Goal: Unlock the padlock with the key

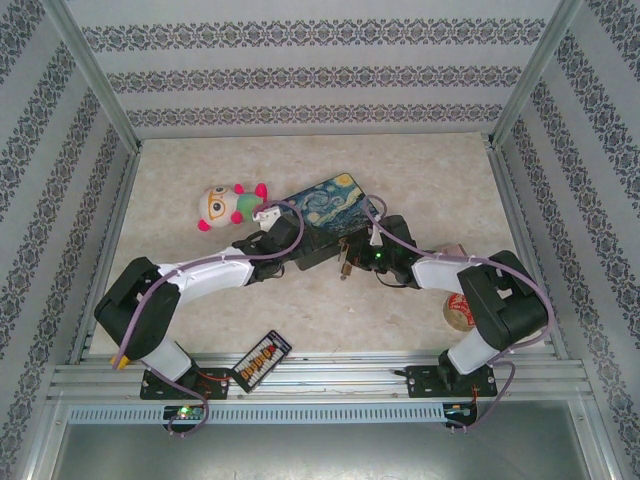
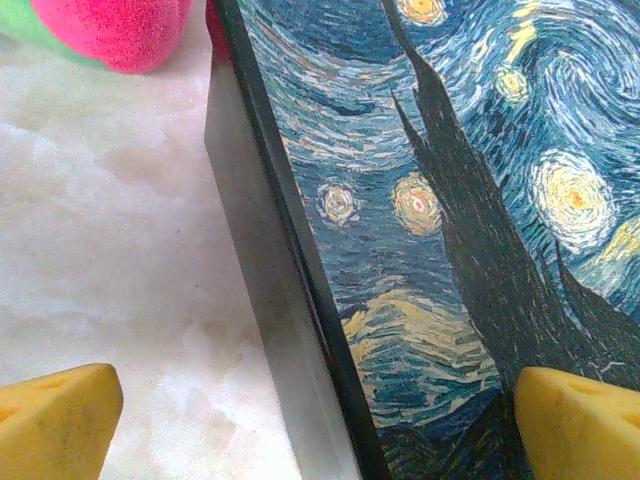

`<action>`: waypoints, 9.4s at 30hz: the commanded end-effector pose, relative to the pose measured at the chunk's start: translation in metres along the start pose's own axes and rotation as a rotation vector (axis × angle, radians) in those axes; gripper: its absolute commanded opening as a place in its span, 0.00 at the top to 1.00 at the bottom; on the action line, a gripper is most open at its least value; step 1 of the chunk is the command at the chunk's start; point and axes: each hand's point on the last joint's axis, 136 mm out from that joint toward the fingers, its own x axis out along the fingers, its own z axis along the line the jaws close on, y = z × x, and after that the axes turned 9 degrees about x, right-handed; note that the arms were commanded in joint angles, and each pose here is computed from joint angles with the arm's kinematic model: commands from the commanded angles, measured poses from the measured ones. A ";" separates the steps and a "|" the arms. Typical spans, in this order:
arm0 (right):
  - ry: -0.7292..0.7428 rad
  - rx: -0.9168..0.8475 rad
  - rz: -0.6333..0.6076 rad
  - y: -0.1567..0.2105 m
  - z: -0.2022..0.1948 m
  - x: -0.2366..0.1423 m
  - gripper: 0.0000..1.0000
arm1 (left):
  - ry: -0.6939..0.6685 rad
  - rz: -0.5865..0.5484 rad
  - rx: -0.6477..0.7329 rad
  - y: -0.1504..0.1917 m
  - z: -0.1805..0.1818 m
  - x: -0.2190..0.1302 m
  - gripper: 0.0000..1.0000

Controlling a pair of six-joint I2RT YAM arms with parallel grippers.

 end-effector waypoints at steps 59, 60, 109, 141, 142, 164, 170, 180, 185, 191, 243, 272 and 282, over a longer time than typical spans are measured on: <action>-0.027 0.226 -0.175 -0.038 0.001 -0.023 1.00 | -0.016 -0.006 0.109 0.022 -0.001 -0.003 0.01; -0.032 0.228 -0.178 -0.039 0.002 -0.024 1.00 | -0.024 0.002 0.115 0.024 0.000 -0.002 0.01; -0.095 0.309 -0.255 -0.072 0.003 -0.020 1.00 | -0.096 0.059 0.130 0.051 0.034 -0.007 0.01; -0.105 0.305 -0.231 -0.056 0.003 -0.027 1.00 | -0.153 0.024 0.139 0.040 0.049 -0.013 0.01; -0.103 0.307 -0.233 -0.053 0.002 -0.029 1.00 | -0.160 0.019 0.138 0.038 0.051 -0.015 0.01; -0.086 0.322 -0.284 -0.028 -0.007 -0.053 1.00 | -0.068 -0.008 0.315 0.023 -0.025 -0.023 0.01; -0.091 0.300 -0.314 -0.037 -0.002 -0.064 1.00 | -0.107 0.020 0.321 0.034 -0.013 -0.019 0.01; 0.024 0.125 -0.303 -0.031 0.009 -0.104 1.00 | -0.181 -0.002 0.279 0.035 0.025 -0.024 0.03; 0.152 0.018 -0.238 -0.018 0.006 -0.131 1.00 | -0.199 0.003 0.236 0.031 0.046 -0.021 0.03; 0.378 -0.060 -0.152 0.000 -0.016 -0.163 1.00 | -0.222 -0.022 0.214 0.018 0.060 -0.023 0.02; 0.323 -0.134 0.300 0.044 -0.004 -0.065 1.00 | 0.220 -0.102 0.213 -0.051 -0.042 0.025 0.01; 0.487 -0.095 0.383 0.021 -0.069 -0.061 0.69 | 0.081 -0.326 0.081 -0.074 0.039 -0.086 0.01; 0.450 -0.133 0.190 -0.002 -0.032 -0.112 0.53 | 0.026 -0.407 0.077 -0.071 0.078 -0.131 0.01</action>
